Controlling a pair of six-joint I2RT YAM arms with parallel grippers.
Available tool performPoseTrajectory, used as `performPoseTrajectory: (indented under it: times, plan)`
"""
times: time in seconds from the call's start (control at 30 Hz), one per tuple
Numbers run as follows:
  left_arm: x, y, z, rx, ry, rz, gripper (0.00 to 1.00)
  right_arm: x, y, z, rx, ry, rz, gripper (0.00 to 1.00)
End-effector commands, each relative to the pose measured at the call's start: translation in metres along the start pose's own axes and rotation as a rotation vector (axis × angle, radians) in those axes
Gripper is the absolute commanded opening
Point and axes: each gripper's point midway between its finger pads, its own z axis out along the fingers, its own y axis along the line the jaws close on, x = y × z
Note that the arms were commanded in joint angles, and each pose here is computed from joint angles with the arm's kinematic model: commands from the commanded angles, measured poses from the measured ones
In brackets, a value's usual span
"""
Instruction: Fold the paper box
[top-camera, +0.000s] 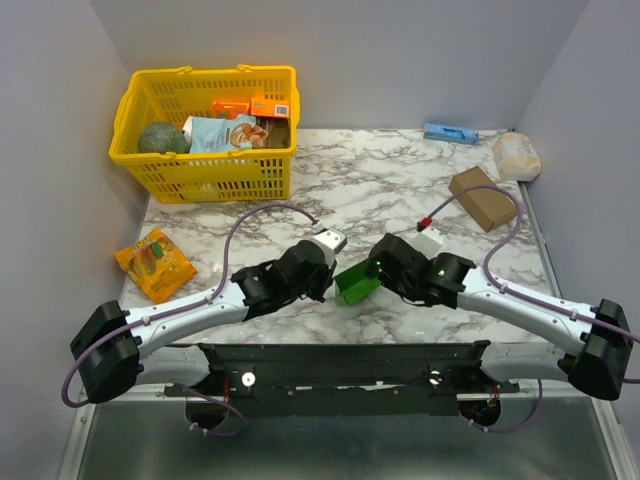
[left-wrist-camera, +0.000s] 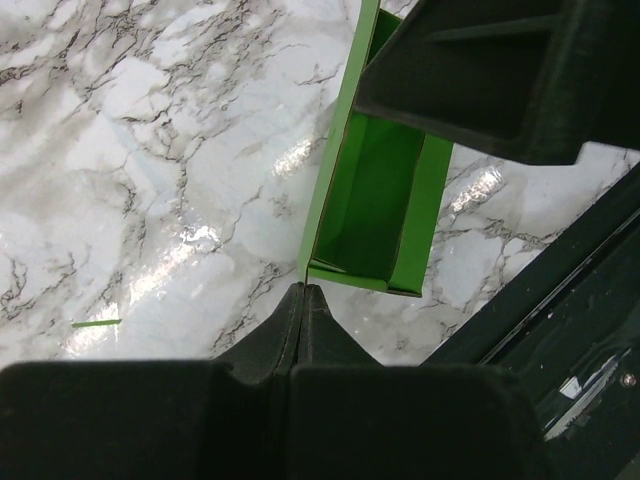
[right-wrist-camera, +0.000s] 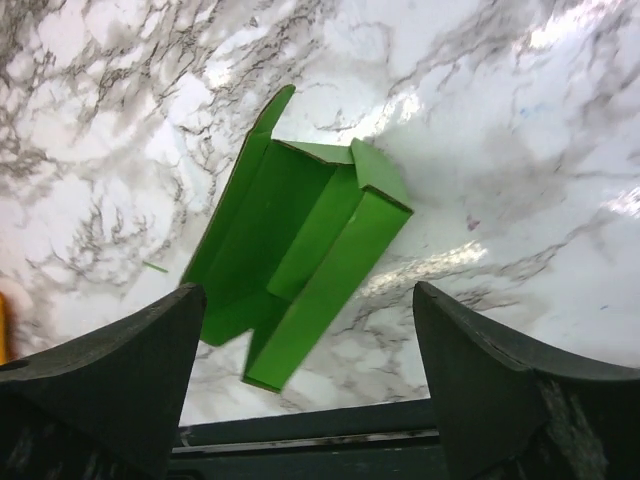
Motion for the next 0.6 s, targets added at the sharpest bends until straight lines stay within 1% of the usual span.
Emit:
performPoseTrajectory:
  times: [0.0,0.07,0.1,0.13,0.23,0.3,0.37,0.4,0.47,0.5,0.57]
  plan:
    - [-0.004,0.005,-0.002,0.086,0.005,0.031,0.00,-0.027,-0.018,-0.014,-0.012,-0.103,-0.331,0.92]
    - [-0.003,0.004,-0.003,0.127,0.020,0.061,0.00,-0.035,-0.016,-0.020,-0.065,-0.132,-0.474,0.93]
    - [-0.002,0.010,-0.002,0.121,0.033,0.059,0.00,-0.033,0.000,-0.020,-0.149,-0.140,-0.534,0.93]
    - [-0.001,0.011,-0.001,0.128,0.045,0.065,0.00,-0.035,0.003,-0.022,-0.179,-0.147,-0.666,0.93]
    - [0.003,0.018,0.003,0.138,0.080,0.100,0.00,-0.037,0.015,-0.025,-0.212,-0.147,-0.799,0.93]
    - [0.004,0.015,0.003,0.166,0.092,0.132,0.00,-0.036,0.016,-0.016,-0.190,-0.115,-0.850,0.91]
    - [0.006,0.018,0.003,0.169,0.106,0.143,0.00,-0.041,0.014,-0.003,-0.184,-0.086,-0.877,0.86]
    - [0.006,0.018,0.004,0.170,0.110,0.145,0.00,-0.037,0.022,0.000,-0.243,-0.059,-0.872,0.84]
    - [0.005,0.024,0.002,0.159,0.118,0.147,0.00,-0.040,0.021,0.010,-0.276,-0.018,-0.875,0.80]
    - [0.005,0.024,0.002,0.158,0.119,0.146,0.00,-0.031,0.025,0.012,-0.314,0.030,-0.883,0.78]
    - [0.001,0.026,0.002,0.163,0.114,0.141,0.00,-0.025,0.027,0.013,-0.349,0.054,-0.922,0.75]
